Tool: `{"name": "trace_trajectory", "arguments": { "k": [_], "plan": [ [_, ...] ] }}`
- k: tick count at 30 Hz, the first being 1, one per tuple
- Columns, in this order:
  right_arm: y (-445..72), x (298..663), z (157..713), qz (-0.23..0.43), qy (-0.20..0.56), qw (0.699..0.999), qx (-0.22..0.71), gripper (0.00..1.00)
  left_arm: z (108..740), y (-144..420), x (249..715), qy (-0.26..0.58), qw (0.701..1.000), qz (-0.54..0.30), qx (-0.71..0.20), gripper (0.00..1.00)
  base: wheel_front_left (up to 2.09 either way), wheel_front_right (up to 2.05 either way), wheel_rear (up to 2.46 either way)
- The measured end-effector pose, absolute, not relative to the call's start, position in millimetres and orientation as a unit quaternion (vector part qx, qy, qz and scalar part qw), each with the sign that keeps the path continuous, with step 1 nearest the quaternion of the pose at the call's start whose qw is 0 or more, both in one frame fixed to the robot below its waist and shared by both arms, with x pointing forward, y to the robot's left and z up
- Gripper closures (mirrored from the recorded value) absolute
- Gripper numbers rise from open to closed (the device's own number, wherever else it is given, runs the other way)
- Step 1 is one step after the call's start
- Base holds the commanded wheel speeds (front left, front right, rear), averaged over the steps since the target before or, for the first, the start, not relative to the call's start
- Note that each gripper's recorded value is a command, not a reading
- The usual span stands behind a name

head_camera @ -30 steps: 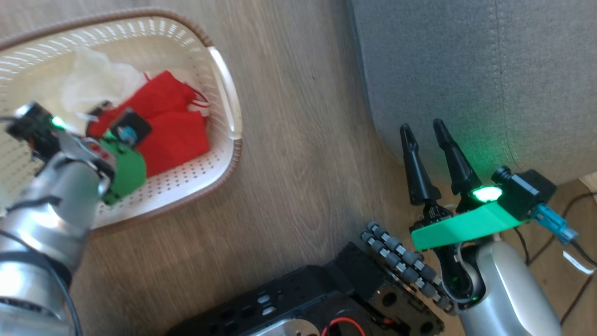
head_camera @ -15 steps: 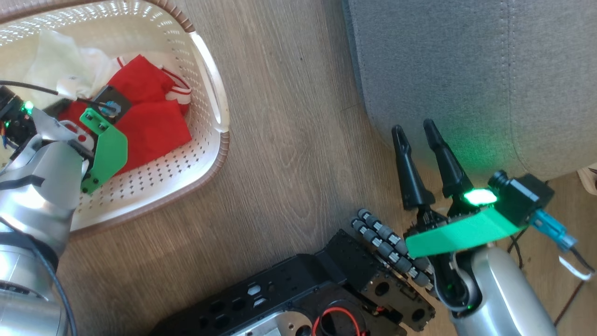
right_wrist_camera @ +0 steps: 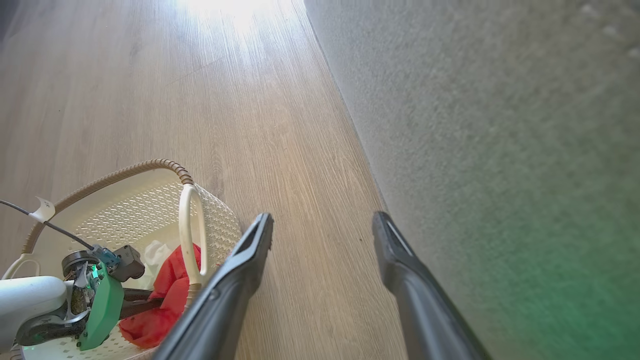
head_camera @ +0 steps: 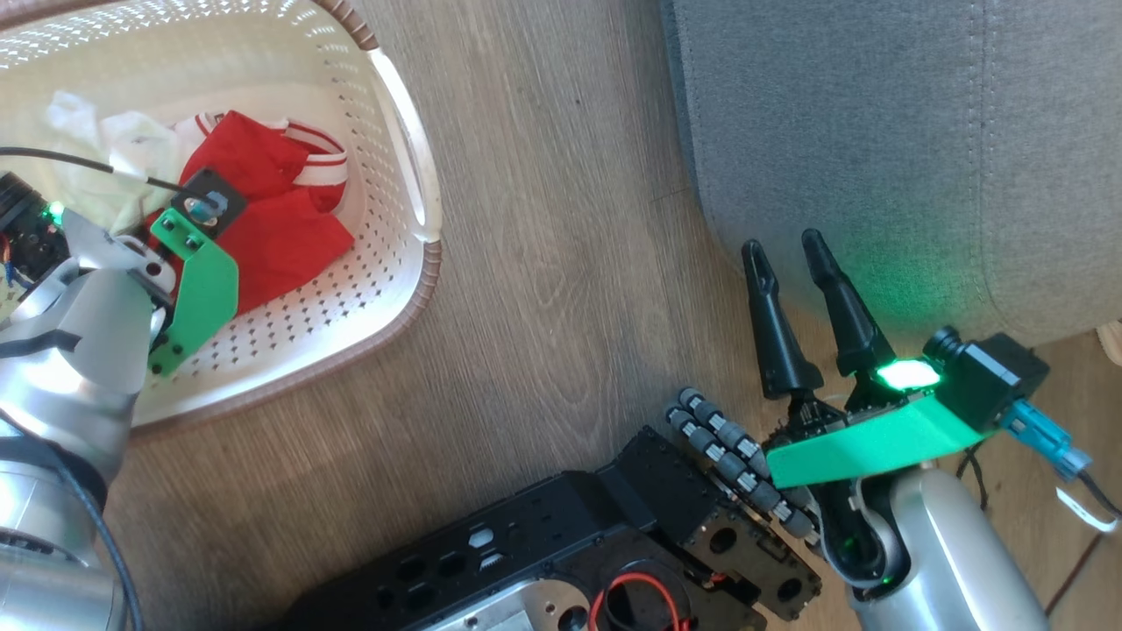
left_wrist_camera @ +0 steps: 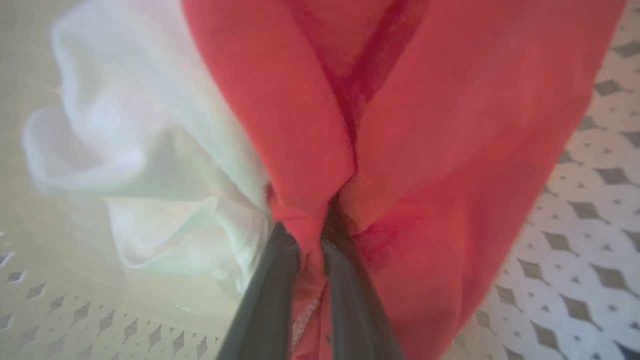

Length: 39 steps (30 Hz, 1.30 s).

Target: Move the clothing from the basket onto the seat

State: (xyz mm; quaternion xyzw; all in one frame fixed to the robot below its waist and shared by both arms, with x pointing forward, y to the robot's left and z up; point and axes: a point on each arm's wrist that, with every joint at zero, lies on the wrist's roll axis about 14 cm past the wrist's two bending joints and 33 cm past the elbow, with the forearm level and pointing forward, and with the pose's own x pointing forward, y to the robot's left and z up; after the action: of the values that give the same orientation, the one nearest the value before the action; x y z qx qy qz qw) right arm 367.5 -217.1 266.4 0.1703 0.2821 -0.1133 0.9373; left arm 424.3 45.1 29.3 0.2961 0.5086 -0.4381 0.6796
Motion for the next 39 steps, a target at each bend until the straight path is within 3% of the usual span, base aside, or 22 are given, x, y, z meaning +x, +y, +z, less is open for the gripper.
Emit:
{"name": "trace_trajectory", "arguments": {
  "k": [8,19,22,31,39],
  "plan": [
    [-215,377,269,-0.104,0.271,0.941,0.172,0.00,34,50,430,0.503,0.695,-0.429,0.283,1.00,0.00,0.00,0.00],
    [-214,413,294,-0.073,0.218,0.961,0.156,0.00,67,36,463,0.443,0.762,-0.402,0.248,1.00,0.00,0.00,0.00],
    [-212,421,306,-0.062,0.201,0.966,0.150,0.00,82,31,462,0.439,0.766,-0.402,0.243,1.00,0.00,0.00,0.00],
    [-208,432,346,-0.040,0.150,0.979,0.131,0.00,158,23,469,0.364,0.842,-0.348,0.193,1.00,0.00,0.00,0.00],
    [-192,419,377,-0.018,0.126,0.983,0.132,0.00,253,11,483,0.260,0.903,-0.313,0.136,1.00,0.00,0.00,0.00]
  ]
}}
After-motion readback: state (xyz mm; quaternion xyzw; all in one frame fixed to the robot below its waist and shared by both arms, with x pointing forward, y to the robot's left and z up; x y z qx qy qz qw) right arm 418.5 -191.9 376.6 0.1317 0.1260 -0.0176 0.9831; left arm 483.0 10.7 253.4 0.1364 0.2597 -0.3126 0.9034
